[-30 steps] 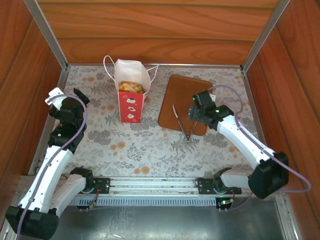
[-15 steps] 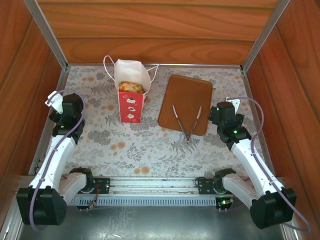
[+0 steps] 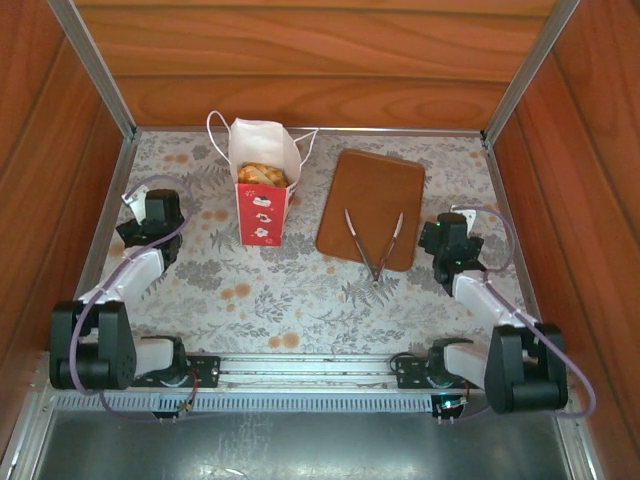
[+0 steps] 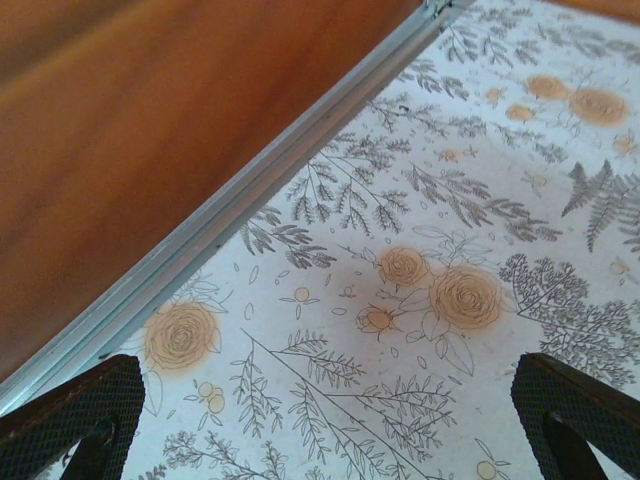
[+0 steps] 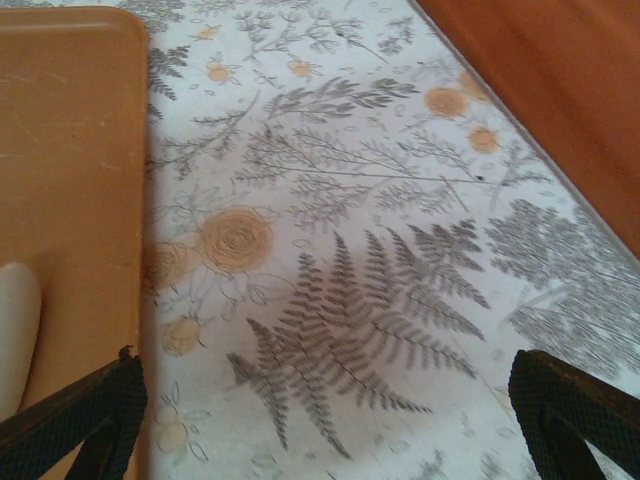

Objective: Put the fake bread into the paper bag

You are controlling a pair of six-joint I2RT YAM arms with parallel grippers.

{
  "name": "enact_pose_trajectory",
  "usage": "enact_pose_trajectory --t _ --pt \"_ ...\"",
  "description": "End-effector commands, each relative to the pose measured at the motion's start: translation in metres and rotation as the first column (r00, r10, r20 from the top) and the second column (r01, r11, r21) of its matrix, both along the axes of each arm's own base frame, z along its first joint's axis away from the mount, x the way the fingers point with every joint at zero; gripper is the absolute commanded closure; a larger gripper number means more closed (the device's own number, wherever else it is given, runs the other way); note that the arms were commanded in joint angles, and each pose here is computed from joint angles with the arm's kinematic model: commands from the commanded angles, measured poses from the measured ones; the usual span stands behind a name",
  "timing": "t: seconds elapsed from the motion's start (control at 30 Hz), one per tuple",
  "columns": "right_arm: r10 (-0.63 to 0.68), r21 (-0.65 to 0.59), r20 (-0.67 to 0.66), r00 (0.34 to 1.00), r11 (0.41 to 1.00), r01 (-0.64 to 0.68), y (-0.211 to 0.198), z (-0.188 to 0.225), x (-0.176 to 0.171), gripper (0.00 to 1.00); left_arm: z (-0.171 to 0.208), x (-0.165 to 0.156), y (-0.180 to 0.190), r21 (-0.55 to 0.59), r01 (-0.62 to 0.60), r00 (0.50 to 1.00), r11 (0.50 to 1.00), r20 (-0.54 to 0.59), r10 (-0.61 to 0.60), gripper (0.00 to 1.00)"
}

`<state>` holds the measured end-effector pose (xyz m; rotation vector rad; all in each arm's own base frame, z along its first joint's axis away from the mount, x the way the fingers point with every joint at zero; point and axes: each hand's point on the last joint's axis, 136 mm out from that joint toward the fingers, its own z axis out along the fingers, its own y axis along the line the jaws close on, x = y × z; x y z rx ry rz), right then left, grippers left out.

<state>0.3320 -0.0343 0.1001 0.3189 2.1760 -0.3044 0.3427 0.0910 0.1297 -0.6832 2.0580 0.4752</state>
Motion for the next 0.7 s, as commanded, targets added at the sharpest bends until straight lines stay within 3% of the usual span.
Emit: enact_pose_trajectory --t 0.0,0.13,0.3,0.4,0.57,0.67 --pt "0.058 -0.016 0.121 0.991 0.998 -0.056 0.006 0.012 0.028 0.0 -0.004 0.02 -0.005 0.015 0.076 0.997 0.997 -0.008 -0.075 0.0" --pt "0.155 -0.058 0.152 0.976 0.987 -0.148 0.017 0.013 0.048 0.0 -0.027 0.033 -0.017 -0.009 0.164 0.986 0.986 -0.037 -0.165 0.0" --pt "0.263 -0.049 0.141 0.954 0.965 -0.259 0.033 0.01 0.064 0.0 -0.036 0.041 -0.026 0.021 0.246 0.969 0.969 0.025 -0.247 0.0" --pt "0.35 -0.022 0.24 0.905 0.934 -0.356 0.052 0.018 0.064 0.0 -0.032 0.047 -0.032 0.05 0.311 0.949 0.949 0.046 -0.313 0.0" --pt "0.384 -0.048 0.284 0.879 0.921 -0.387 0.058 -0.002 0.068 0.0 -0.039 0.058 -0.046 0.045 0.402 0.909 0.914 0.099 -0.405 0.0" --pt "0.386 -0.016 0.239 0.891 0.919 -0.394 0.057 -0.007 0.07 0.0 -0.043 0.051 -0.056 0.042 0.456 0.879 0.889 0.135 -0.457 0.0"
